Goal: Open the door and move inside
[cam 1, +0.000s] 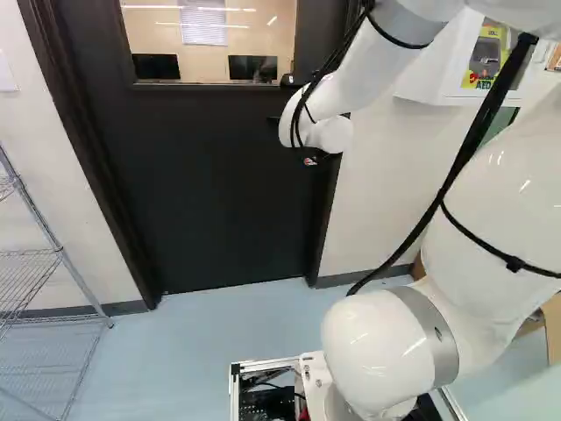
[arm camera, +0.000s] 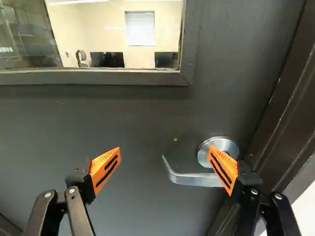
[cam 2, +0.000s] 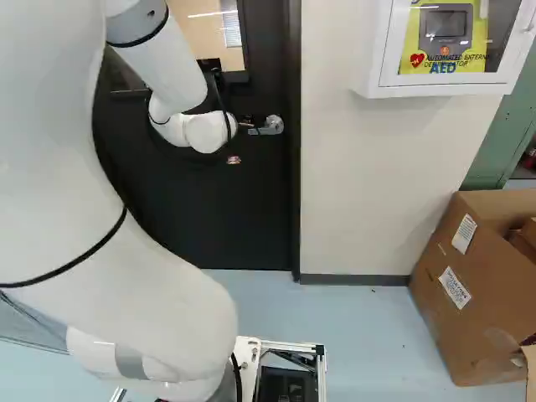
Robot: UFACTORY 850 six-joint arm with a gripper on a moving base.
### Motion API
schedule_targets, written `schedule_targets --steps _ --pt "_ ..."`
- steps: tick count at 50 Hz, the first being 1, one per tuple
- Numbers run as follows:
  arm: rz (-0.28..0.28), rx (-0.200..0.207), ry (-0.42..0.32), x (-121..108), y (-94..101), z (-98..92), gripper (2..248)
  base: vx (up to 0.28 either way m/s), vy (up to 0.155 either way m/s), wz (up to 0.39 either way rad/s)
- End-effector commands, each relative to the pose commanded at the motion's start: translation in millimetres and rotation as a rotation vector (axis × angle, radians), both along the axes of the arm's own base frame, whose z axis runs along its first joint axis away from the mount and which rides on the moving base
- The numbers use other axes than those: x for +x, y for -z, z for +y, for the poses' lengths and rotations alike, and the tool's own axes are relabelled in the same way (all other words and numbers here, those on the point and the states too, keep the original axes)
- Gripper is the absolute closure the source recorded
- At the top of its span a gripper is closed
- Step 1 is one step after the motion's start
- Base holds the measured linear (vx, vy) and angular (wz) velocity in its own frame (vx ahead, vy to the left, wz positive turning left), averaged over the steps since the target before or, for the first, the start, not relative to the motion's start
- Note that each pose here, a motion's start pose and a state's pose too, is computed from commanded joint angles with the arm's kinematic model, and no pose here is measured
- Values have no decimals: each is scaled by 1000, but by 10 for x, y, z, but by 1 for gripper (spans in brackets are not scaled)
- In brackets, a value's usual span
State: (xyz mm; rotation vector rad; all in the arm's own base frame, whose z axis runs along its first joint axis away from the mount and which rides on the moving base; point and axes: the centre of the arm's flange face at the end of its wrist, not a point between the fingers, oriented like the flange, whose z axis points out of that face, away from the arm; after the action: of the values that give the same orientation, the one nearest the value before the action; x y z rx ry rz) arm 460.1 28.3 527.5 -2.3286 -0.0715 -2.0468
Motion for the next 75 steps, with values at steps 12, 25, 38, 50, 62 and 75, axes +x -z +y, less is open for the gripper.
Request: schedule_targets --steps 12,25,38,50,62,75 --pt "27 -2 1 72 123 1 3 0 0 0" --pt "56 -3 2 236 260 4 3 0 0 0" --pt "84 -5 2 270 400 5 3 0 0 0" --pt "111 -7 2 284 528 6 3 0 0 0" --pt "137 -8 2 297 657 7 3 0 0 0" --pt "166 -10 2 313 797 8 3 0 0 0"
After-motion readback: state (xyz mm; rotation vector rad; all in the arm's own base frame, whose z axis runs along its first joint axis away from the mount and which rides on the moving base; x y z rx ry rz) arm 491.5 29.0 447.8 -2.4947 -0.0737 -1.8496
